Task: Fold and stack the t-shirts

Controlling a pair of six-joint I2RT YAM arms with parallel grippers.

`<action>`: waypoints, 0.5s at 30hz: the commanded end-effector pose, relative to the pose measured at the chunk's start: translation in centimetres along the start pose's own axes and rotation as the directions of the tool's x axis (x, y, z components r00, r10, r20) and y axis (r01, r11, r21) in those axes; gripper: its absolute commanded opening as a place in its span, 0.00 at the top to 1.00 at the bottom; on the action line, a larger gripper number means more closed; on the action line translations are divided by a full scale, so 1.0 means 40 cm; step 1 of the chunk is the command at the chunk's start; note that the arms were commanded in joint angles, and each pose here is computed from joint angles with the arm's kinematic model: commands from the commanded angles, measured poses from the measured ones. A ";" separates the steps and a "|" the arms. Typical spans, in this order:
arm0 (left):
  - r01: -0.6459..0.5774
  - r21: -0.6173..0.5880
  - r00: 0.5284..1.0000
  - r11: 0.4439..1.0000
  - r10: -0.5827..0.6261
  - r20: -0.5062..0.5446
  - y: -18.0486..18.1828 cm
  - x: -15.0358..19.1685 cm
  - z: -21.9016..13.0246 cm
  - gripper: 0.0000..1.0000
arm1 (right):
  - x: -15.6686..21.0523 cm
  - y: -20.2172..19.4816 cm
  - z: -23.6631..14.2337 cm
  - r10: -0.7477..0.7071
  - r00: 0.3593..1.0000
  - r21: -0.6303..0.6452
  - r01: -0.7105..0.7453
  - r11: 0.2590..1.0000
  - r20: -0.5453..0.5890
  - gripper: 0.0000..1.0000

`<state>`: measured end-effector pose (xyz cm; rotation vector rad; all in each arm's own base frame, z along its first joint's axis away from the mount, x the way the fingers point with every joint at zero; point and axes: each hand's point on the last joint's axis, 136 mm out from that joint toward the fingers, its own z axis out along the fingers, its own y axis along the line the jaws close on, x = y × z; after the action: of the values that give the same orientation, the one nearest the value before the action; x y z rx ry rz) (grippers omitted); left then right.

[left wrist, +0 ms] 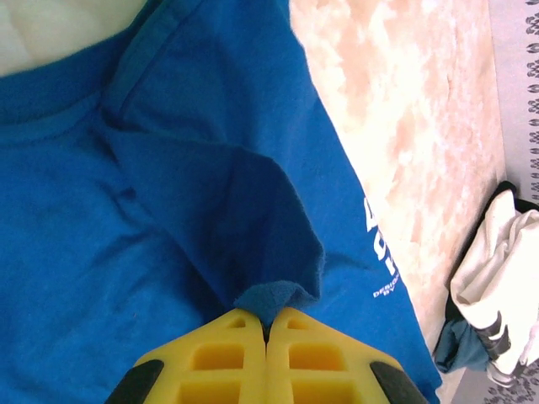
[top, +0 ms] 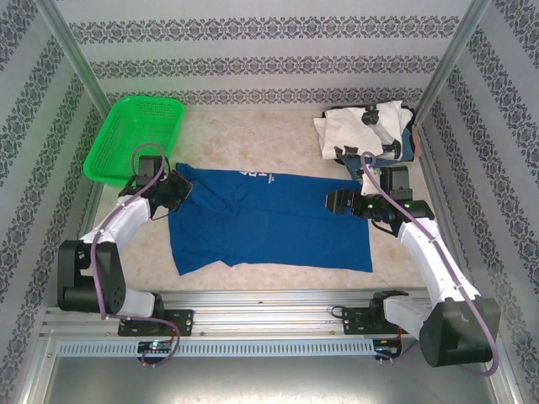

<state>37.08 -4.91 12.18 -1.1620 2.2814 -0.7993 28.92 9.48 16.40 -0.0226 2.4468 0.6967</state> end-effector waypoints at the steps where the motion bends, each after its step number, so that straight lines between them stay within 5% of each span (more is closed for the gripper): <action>1: 0.052 0.010 0.999 0.999 -0.052 -0.016 0.002 0.024 -0.041 1.00 | -0.021 0.042 -0.004 -0.016 1.000 -0.069 0.016 0.997 0.012 0.02; 15: 0.098 0.025 0.995 0.995 -0.098 0.006 0.008 0.047 -0.090 1.00 | -0.006 0.187 0.093 0.206 0.975 -0.326 -0.223 0.919 -0.086 0.02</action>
<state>34.99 -5.15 15.35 -1.2201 2.1908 -0.8766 29.38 15.42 16.82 0.0244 2.4143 1.0574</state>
